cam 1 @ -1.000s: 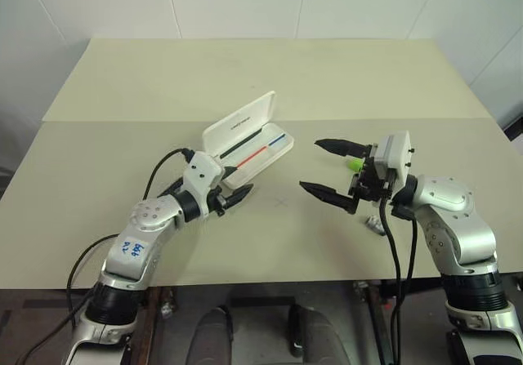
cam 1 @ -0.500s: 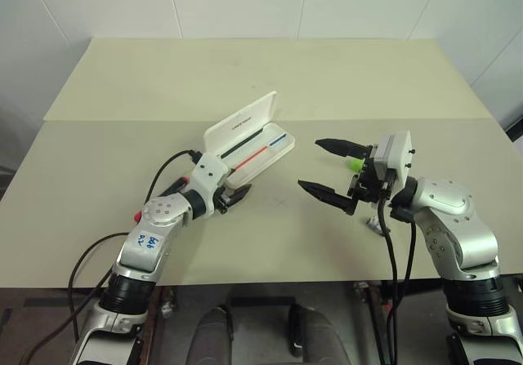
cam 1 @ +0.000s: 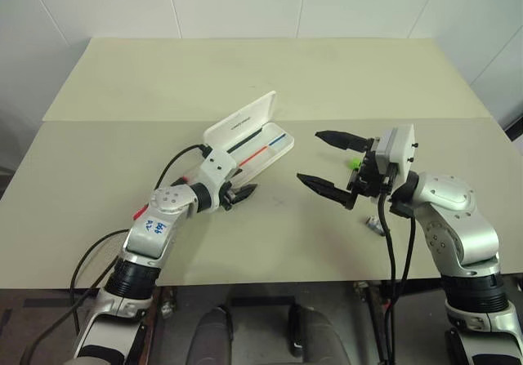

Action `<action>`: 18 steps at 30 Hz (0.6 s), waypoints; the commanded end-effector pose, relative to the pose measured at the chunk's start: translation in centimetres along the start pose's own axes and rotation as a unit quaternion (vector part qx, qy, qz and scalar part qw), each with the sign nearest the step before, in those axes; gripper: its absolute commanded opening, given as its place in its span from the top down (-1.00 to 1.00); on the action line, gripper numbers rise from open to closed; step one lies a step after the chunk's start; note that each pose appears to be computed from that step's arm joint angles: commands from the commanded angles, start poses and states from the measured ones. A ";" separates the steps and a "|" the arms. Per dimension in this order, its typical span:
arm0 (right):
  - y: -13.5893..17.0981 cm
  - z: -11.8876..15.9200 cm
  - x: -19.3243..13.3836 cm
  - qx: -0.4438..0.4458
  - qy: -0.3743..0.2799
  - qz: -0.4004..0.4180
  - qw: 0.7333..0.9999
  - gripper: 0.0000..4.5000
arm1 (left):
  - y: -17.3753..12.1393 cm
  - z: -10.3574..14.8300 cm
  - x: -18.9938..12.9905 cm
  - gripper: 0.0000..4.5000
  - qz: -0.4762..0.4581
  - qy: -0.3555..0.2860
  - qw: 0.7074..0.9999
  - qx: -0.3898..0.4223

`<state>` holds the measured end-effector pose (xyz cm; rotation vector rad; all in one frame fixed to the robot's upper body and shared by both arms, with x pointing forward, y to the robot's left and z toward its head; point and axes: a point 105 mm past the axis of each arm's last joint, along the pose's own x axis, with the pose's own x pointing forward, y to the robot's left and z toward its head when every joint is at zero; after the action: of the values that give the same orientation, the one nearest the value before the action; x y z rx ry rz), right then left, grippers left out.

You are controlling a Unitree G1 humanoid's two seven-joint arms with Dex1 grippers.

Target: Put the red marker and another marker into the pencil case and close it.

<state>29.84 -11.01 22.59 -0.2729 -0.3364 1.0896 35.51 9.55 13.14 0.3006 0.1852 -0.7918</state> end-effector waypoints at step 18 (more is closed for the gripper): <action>-0.5 1.9 0.2 -0.028 -0.029 -0.004 0.999 -1.00 | -1.1 0.2 -0.3 0.98 -0.061 0.055 0.997 0.016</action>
<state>29.95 -10.76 23.35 -0.2767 -0.3644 1.0875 35.43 9.67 13.42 0.3609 0.2897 -0.8421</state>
